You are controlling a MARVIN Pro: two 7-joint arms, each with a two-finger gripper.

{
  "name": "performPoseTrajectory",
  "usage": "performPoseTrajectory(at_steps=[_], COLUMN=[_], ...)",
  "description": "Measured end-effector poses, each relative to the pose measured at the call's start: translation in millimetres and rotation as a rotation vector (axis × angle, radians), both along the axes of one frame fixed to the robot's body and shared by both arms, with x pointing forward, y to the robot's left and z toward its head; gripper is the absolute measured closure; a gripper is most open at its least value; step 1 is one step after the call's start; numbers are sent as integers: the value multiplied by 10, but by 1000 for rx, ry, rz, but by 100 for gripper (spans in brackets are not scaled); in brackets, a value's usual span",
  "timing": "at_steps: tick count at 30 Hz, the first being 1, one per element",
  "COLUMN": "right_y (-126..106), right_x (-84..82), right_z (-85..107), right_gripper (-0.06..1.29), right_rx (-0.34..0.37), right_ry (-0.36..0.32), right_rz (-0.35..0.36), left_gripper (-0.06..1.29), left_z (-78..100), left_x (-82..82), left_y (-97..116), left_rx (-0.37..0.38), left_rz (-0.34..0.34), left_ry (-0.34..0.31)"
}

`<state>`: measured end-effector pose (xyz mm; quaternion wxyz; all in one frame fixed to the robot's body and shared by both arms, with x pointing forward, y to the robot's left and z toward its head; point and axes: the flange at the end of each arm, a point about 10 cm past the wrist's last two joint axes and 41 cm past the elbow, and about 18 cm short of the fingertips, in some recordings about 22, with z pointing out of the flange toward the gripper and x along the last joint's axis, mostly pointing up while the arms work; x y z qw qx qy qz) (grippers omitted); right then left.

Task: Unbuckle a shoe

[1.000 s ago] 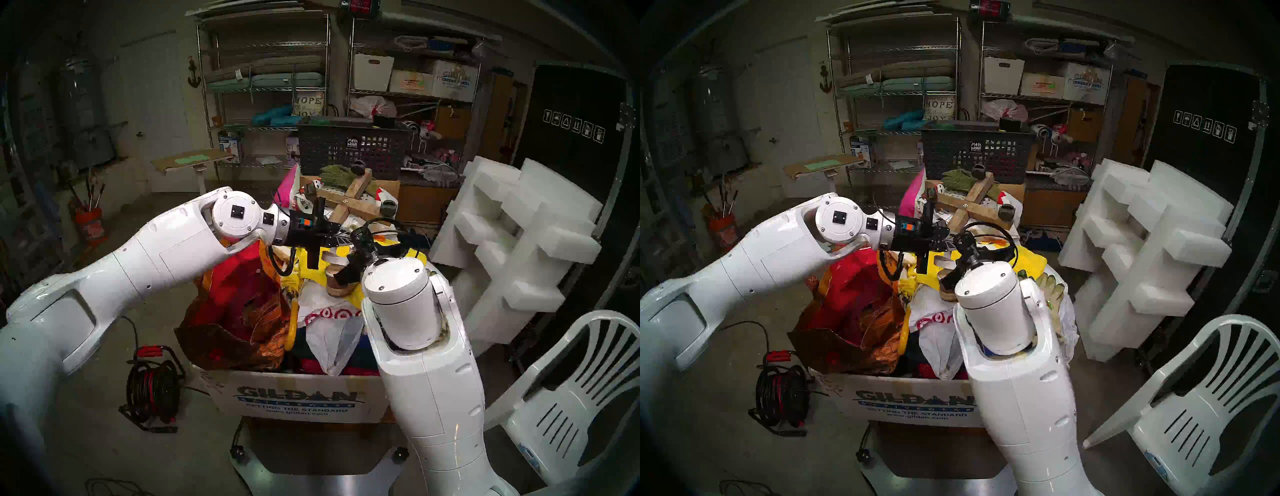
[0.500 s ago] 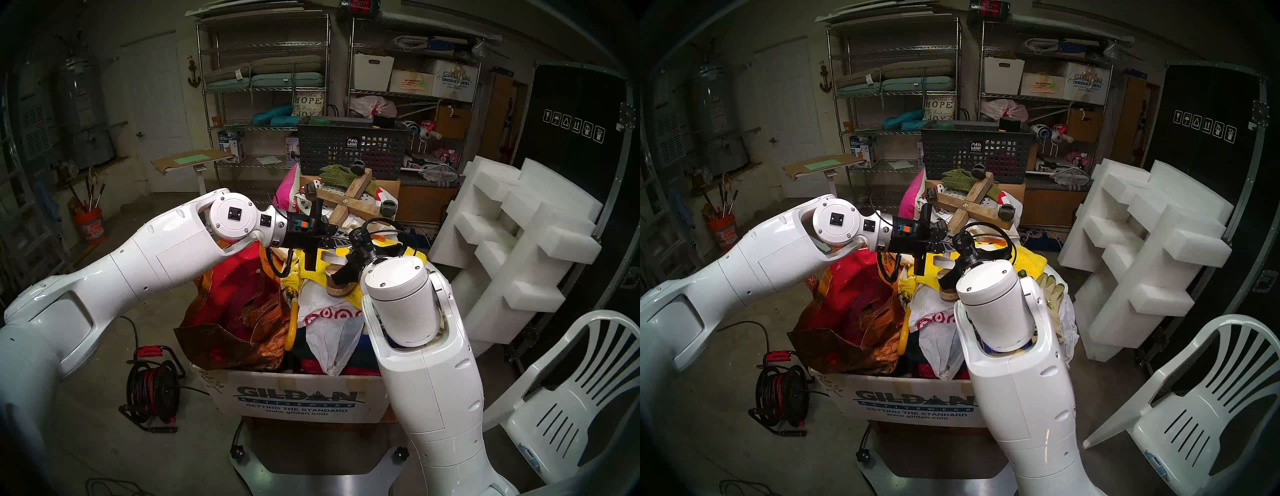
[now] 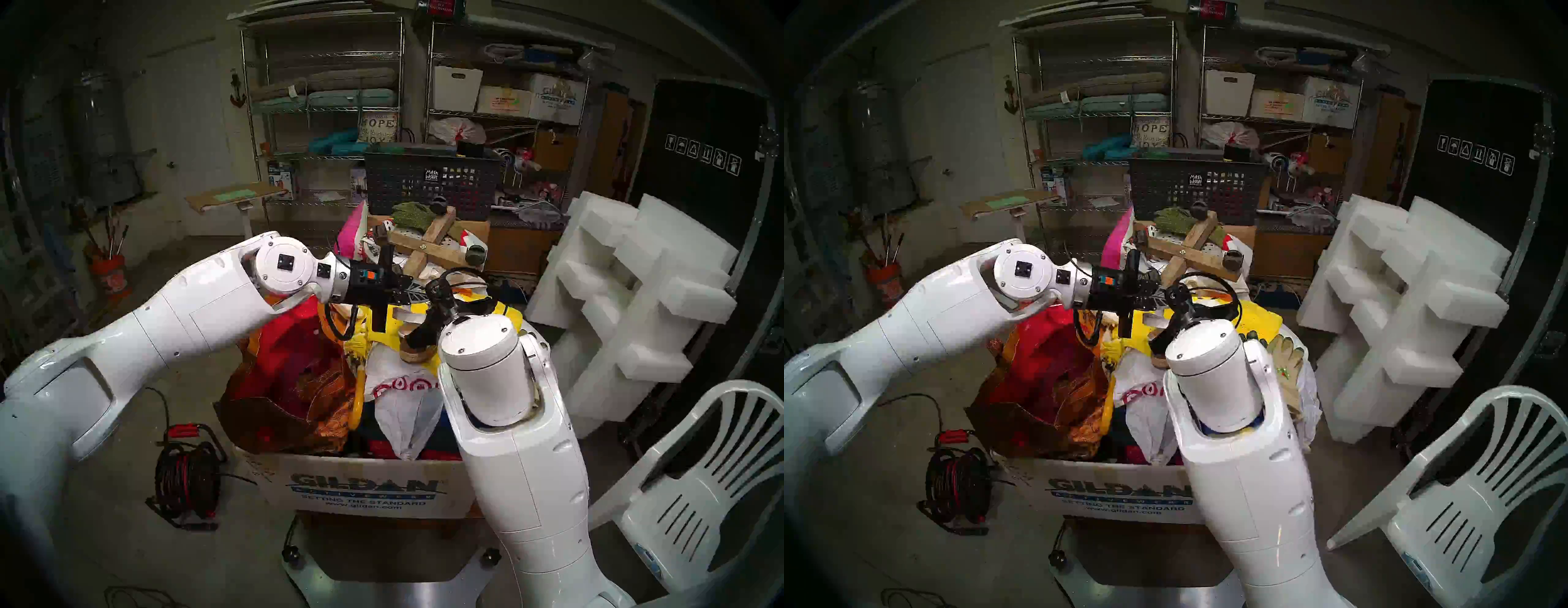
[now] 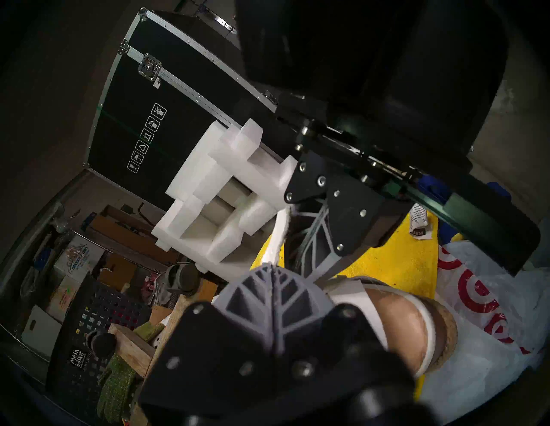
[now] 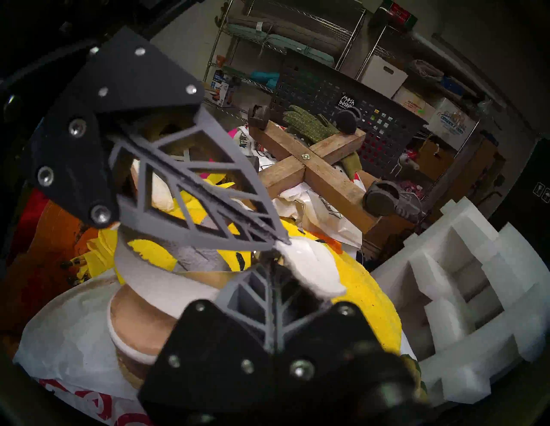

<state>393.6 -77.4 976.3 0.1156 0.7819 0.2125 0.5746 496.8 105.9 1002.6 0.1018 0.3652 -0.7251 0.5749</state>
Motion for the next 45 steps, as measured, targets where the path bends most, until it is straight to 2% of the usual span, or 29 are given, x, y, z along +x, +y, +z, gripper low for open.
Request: performPoseTrajectory(at_steps=[18, 32, 34, 35, 36, 45], right_y=[-226, -137, -127, -122, -118, -93], right_x=[-183, -126, -109, -102, -94, -22], right_z=[-22, 33, 29, 26, 23, 8], right_gripper=[125, 125, 117, 102, 96, 95], right_rx=[-20, 22, 25, 26, 27, 26], right_ry=[-12, 0, 4, 6, 8, 14], right_rz=[-50, 6, 10, 12, 13, 10], left_gripper=[126, 126, 126, 126, 126, 126], left_z=[12, 28, 29, 30, 30, 24], left_x=[59, 60, 59, 59, 59, 57], left_y=[-51, -110, -114, -116, -118, -125], left_rx=[-6, -7, -7, -7, -7, -5], left_rz=[4, -5, -6, -6, -6, -7], left_ry=[-2, -5, -6, -6, -6, -5])
